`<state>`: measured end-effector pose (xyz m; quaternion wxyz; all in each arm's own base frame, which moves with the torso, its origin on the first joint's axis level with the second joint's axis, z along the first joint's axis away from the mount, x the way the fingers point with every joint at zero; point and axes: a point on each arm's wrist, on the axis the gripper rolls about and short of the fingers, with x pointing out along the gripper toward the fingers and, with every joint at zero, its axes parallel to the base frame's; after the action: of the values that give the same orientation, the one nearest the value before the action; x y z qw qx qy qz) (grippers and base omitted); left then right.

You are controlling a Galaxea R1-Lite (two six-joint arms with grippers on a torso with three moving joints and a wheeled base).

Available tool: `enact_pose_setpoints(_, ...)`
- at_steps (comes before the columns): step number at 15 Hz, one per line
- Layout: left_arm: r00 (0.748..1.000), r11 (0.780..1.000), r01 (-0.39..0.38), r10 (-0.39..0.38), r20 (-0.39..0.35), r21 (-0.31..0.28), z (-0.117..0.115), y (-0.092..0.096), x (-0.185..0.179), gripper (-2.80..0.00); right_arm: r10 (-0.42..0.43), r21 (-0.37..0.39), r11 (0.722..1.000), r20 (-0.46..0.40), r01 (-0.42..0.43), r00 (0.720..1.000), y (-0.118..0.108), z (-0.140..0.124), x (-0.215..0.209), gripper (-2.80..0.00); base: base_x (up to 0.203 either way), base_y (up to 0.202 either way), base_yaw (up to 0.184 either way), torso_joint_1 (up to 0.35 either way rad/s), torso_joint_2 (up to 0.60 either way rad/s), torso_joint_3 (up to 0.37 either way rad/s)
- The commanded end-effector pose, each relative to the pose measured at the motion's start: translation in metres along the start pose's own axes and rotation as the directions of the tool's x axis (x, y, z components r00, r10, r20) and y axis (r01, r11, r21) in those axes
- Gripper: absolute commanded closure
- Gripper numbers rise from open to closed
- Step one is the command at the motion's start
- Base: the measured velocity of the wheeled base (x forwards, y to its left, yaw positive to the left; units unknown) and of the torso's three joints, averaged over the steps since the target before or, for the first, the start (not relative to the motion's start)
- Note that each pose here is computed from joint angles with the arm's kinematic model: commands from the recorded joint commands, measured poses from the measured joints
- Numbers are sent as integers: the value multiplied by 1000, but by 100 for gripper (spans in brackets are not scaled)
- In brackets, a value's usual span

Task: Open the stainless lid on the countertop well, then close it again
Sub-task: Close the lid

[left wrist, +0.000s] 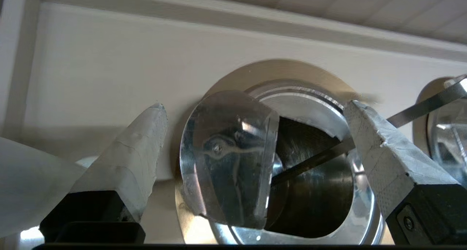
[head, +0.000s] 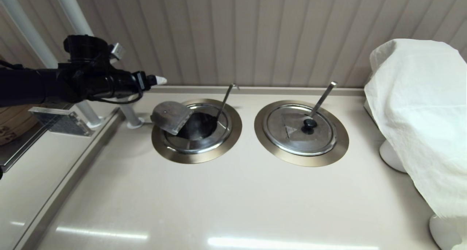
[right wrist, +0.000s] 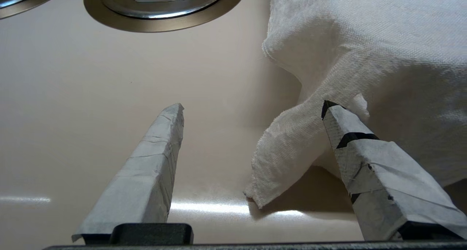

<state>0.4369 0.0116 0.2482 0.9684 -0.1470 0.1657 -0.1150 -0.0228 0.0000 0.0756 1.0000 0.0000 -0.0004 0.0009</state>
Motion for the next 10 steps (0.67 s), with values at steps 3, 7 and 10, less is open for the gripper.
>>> enact_pose_setpoints(3, 996, 999, -32, 28, -84, -39, -28, 22, 34, -280, 0, 0, 1000, 1, 0, 1000, 0, 0, 0, -280, 0, 0, 0, 0, 0, 0)
enact_pose_setpoints(7, 994, 998, -38, 33, -104, -43, -36, 26, 42, -280, 0, 0, 1000, 1, 0, 1000, 0, 0, 0, -280, 0, 0, 0, 0, 0, 0)
enact_pose_setpoints(10, 993, 998, -34, 29, -114, -44, -39, 25, 45, -280, 0, 0, 1000, 1, 0, 1000, 0, 0, 0, -280, 0, 0, 0, 0, 0, 0)
